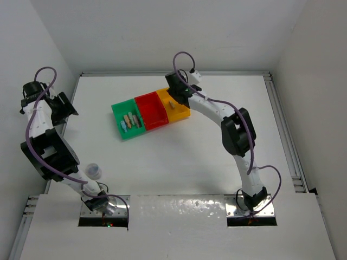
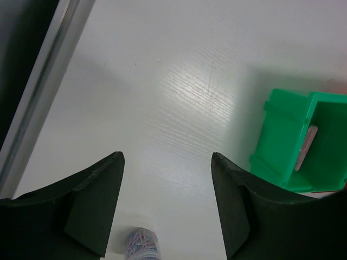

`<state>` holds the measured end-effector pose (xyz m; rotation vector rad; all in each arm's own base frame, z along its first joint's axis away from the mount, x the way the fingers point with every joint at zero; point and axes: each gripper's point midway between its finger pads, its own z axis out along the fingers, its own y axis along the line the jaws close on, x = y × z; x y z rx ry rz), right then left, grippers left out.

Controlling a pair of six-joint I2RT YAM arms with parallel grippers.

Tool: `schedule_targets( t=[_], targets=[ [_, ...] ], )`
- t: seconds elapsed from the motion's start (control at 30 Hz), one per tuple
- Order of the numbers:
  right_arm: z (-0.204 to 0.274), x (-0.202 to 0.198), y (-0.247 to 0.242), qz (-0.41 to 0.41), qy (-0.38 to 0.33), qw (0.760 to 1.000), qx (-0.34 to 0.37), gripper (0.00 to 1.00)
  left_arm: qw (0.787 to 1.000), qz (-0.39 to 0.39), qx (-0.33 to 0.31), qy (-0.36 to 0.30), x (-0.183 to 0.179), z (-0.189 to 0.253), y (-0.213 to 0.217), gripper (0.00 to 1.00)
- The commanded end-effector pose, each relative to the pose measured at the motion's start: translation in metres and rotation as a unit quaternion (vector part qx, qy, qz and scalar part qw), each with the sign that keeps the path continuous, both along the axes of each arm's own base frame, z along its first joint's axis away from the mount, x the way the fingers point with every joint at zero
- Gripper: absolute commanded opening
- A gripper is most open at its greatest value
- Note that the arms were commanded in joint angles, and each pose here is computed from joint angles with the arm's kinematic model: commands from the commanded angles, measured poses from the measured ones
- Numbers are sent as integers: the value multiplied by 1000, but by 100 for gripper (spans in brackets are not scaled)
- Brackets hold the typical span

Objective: Sort the stationery into containers
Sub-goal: Place the stationery in the storage box, then pick up the stationery from the corner of the board.

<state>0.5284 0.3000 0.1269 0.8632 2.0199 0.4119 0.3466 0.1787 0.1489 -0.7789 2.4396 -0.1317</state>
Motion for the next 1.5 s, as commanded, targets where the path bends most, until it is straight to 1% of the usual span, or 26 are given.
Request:
schedule_targets(
  t=[0.0, 0.07, 0.13, 0.43, 0.47, 0.5, 0.6, 0.63, 0.7, 0.73, 0.8, 0.87, 0.93, 0.97, 1.03, 1.1, 1.13, 1.2, 1.23, 1.27, 1.3, 1.33, 1.37, 1.4, 1.43, 1.47],
  targets=[
    [0, 14, -14, -54, -14, 998, 16, 0, 1000, -11, 8, -20, 3, 10, 0, 63],
    [-26, 12, -17, -64, 17, 998, 4, 0, 1000, -11, 6, -19, 2, 8, 0, 63],
    [-37, 12, -18, -69, 29, 997, 0, 0, 1000, -10, 7, -20, 2, 9, 0, 63],
    [-67, 3, -22, -74, 57, 996, -3, 0, 1000, -5, 7, -14, -1, 7, 3, 63],
    [-70, 2, -23, -73, 61, 995, -1, 2, 1000, -6, 8, -15, -1, 8, 3, 64],
    [-66, 3, -19, -66, 54, 996, 3, 11, 1000, -4, 8, -15, -1, 8, 3, 64],
    [-63, 3, -13, -54, 50, 997, 14, 30, 1000, -16, 17, -12, -2, 7, 4, 64],
    [-61, 4, -10, -52, 46, 997, 24, 42, 1000, -16, 18, -13, -2, 7, 5, 64],
    [-59, 3, -3, -45, 47, 997, 41, 52, 999, -17, 24, -17, -1, 10, 6, 64],
    [-57, 2, -2, -43, 46, 997, 44, 52, 999, -19, 24, -18, 0, 10, 6, 64],
    [-52, 2, -2, -36, 40, 998, 40, 57, 999, -25, 31, -22, 0, 14, 7, 64],
    [-38, 0, -5, -24, 25, 999, 14, 62, 998, -43, 40, -12, -3, 12, 6, 64],
    [-28, -3, -12, -27, 11, 1000, -1, 65, 996, -74, 53, 0, -3, 12, 0, 63],
    [-18, -9, -17, -22, 2, 1000, -6, 65, 991, -109, 67, 25, -10, 7, -3, 63],
    [6, -15, -20, -2, -35, 999, -19, 71, 975, -187, 106, 53, -15, 1, -14, 63],
    [26, -17, -18, 23, -68, 997, -37, 73, 960, -244, 105, 92, -34, -17, -31, 63],
    [33, -20, -15, 34, -77, 996, -40, 74, 947, -275, 129, 107, -44, -18, -29, 63],
    [54, -29, -14, 61, -102, 992, -46, 76, 928, -317, 133, 147, -69, -35, -38, 65],
    [59, -33, -12, 69, -107, 991, -49, 76, 910, -352, 156, 156, -78, -31, -37, 67],
    [58, -38, -12, 82, -111, 989, -50, 77, 897, -380, 148, 171, -94, -36, -44, 75],
    [79, -41, -12, 94, -134, 985, -46, 79, 884, -407, 150, 174, -101, -37, -49, 80],
    [85, -42, -14, 104, -142, 983, -45, 80, 862, -447, 173, 161, -106, -27, -51, 99],
    [91, -49, -11, 136, -149, 978, -47, 80, 844, -481, 166, 169, -119, -29, -62, 100],
    [95, -51, -13, 149, -151, 976, -50, 81, 832, -497, 186, 159, -125, -21, -65, 100],
    [90, -56, -15, 165, -144, 974, -57, 81, 811, -524, 196, 171, -134, -26, -66, 100],
    [91, -59, -18, 176, -143, 972, -65, 81, 797, -538, 211, 173, -135, -26, -70, 100]
  ],
)
